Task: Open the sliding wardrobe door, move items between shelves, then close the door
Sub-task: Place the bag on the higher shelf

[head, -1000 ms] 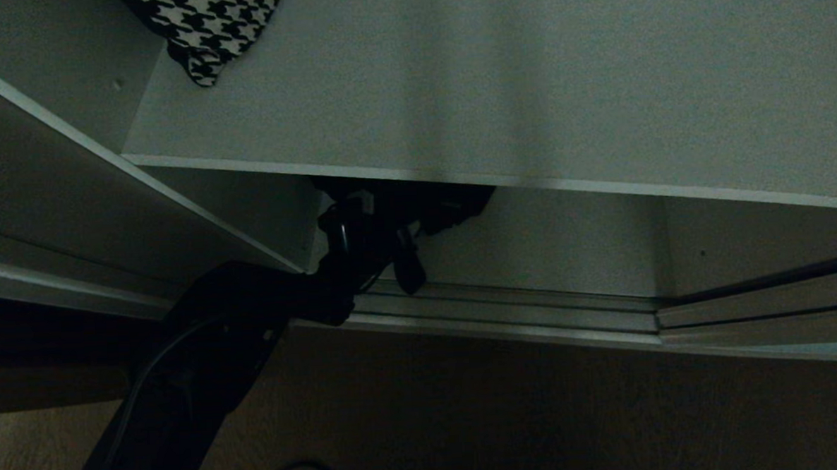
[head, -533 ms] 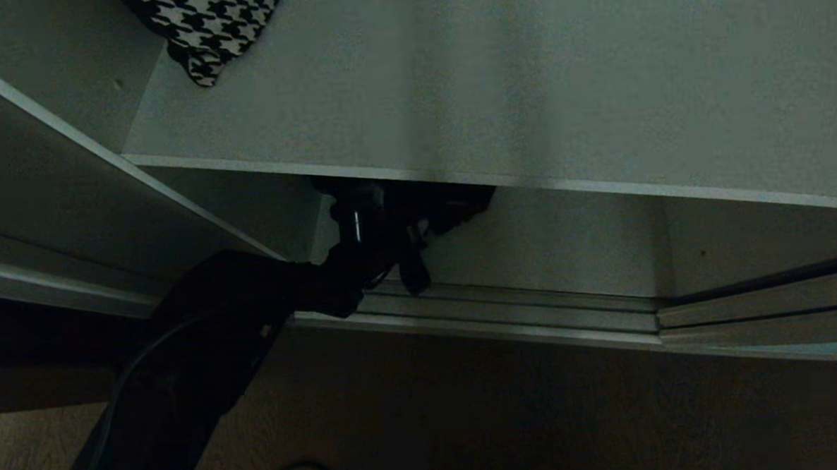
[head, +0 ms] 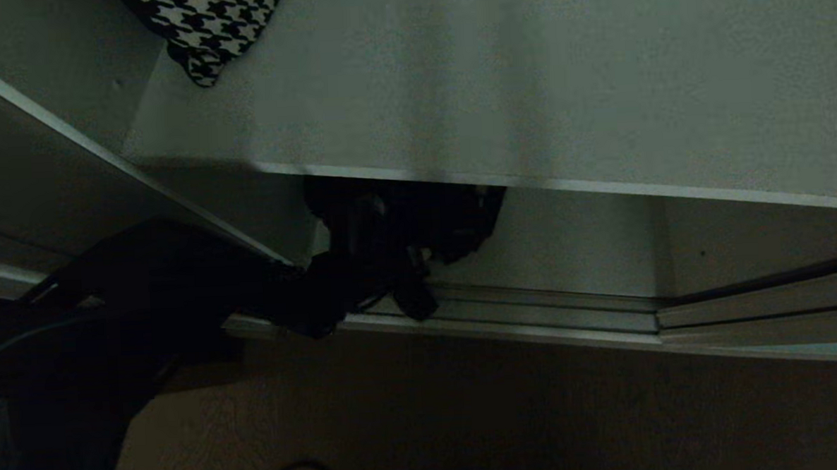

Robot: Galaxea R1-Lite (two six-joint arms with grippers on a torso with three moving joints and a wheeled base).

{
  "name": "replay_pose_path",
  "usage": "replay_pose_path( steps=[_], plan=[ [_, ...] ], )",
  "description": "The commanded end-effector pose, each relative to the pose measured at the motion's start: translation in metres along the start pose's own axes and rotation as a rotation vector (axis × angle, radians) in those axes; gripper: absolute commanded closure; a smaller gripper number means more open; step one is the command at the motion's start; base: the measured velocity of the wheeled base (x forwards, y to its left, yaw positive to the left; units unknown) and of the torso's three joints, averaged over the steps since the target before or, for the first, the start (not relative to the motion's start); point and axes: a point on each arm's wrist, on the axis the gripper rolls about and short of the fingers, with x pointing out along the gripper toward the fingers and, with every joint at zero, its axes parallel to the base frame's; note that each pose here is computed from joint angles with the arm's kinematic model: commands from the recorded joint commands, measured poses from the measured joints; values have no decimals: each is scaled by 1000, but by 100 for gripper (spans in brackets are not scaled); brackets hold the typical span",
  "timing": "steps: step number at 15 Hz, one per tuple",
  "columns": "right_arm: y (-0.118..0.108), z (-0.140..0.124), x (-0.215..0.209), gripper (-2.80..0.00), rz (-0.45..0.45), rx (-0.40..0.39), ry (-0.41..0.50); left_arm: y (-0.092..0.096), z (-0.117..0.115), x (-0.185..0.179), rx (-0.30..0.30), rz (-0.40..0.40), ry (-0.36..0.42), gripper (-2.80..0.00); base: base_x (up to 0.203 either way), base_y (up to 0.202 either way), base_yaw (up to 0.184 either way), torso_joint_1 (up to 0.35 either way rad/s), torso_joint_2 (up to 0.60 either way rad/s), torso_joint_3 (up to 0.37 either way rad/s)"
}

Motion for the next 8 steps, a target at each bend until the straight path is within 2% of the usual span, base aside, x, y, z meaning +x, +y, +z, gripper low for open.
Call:
replay_pose_path(
  steps=[1, 3, 5, 8],
  plan=[
    [0, 0, 0, 0, 1, 0, -1, -24, 9, -35, -8, -24, -11, 0, 0, 0, 0, 0, 0, 0],
    [0, 0, 0, 0, -1, 0, -1, -48, 12, -58, -29, 0, -46, 0, 0, 0, 0, 0, 0, 0],
    [0, 0, 0, 0, -1, 0, -1, -62, 20, -78, -38, 15, -84, 0, 0, 0, 0, 0, 0, 0],
    [0, 0, 0, 0, 1, 0, -1, -68, 25, -105, -38, 31, -90, 0, 0, 0, 0, 0, 0, 0]
  ],
)
